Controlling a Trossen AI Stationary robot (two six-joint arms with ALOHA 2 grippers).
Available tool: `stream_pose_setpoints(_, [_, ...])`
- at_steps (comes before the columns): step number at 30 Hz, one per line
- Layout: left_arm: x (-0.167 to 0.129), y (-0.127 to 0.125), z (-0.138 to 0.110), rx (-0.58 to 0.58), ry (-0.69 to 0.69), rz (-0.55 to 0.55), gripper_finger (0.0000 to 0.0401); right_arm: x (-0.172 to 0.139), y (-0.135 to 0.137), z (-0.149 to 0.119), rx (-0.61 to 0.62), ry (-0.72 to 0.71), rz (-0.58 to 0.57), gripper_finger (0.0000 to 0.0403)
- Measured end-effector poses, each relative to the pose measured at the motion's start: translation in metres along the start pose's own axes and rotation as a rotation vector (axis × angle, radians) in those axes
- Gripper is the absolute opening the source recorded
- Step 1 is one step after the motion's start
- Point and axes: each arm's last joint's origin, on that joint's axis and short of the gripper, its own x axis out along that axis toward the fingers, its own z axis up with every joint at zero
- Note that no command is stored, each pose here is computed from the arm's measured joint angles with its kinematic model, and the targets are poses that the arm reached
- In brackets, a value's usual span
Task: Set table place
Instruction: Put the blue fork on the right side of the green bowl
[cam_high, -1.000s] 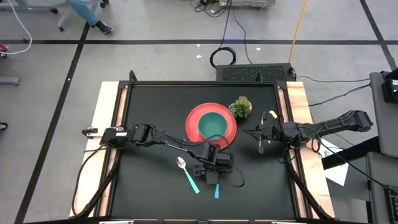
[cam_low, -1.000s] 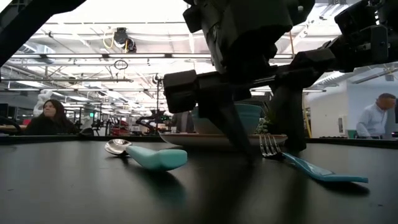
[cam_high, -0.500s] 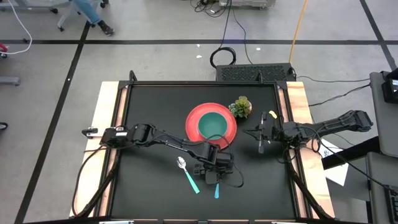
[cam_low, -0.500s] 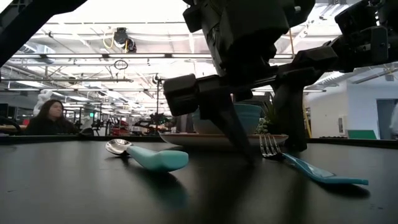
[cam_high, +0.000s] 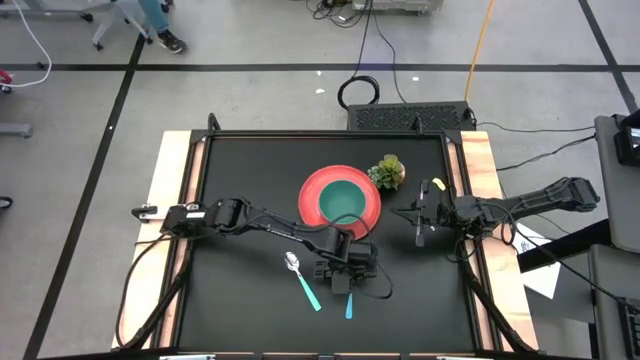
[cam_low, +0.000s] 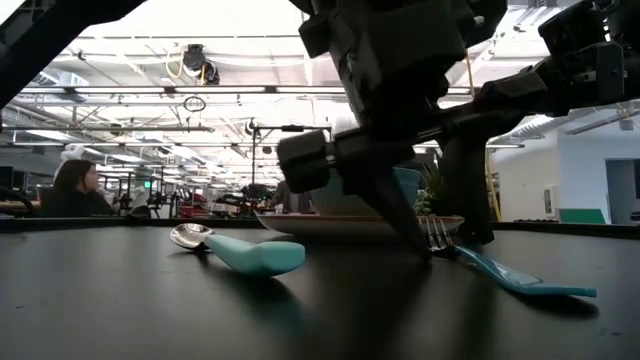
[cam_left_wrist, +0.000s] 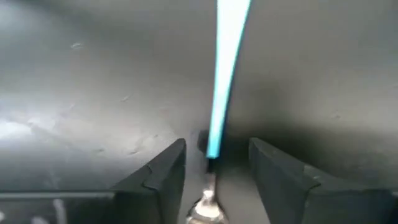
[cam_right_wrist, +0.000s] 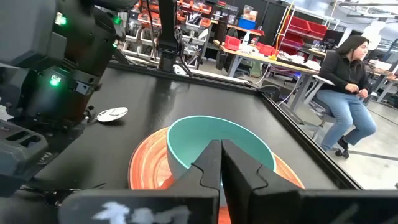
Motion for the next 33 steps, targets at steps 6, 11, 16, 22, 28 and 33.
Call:
stream_pose_setpoints(6, [-0.0012, 0.0036, -0.0076, -0.042, -0.012, 0.026, 0.0138, 0.0, 0.0, 0.0, 0.002, 0.0, 0.0, 0.0])
stream_pose_setpoints(11, [-0.0015, 0.0031, -0.0094, -0.074, -0.022, 0.017, 0.0115, 0.0, 0.0, 0.0, 0.002, 0.0, 0.0, 0.0])
stream_pose_setpoints(16, [0.0005, 0.0007, -0.0101, -0.082, -0.027, -0.007, 0.009, 0.0, 0.0, 0.0, 0.002, 0.0, 0.0, 0.0])
stream_pose_setpoints(22, [0.0009, -0.0001, -0.0096, -0.085, -0.039, -0.016, 0.0054, 0.0, 0.0, 0.0, 0.002, 0.0, 0.0, 0.0])
stream_pose_setpoints(28, [0.0013, 0.0001, -0.0086, -0.088, -0.043, -0.014, 0.0012, 0.0, 0.0, 0.0, 0.001, 0.0, 0.0, 0.0])
stream_pose_setpoints(33, [0.0024, 0.001, -0.0051, -0.075, -0.046, -0.001, 0.0017, 0.0, -0.0001, 0.0, 0.001, 0.0, 0.0, 0.0])
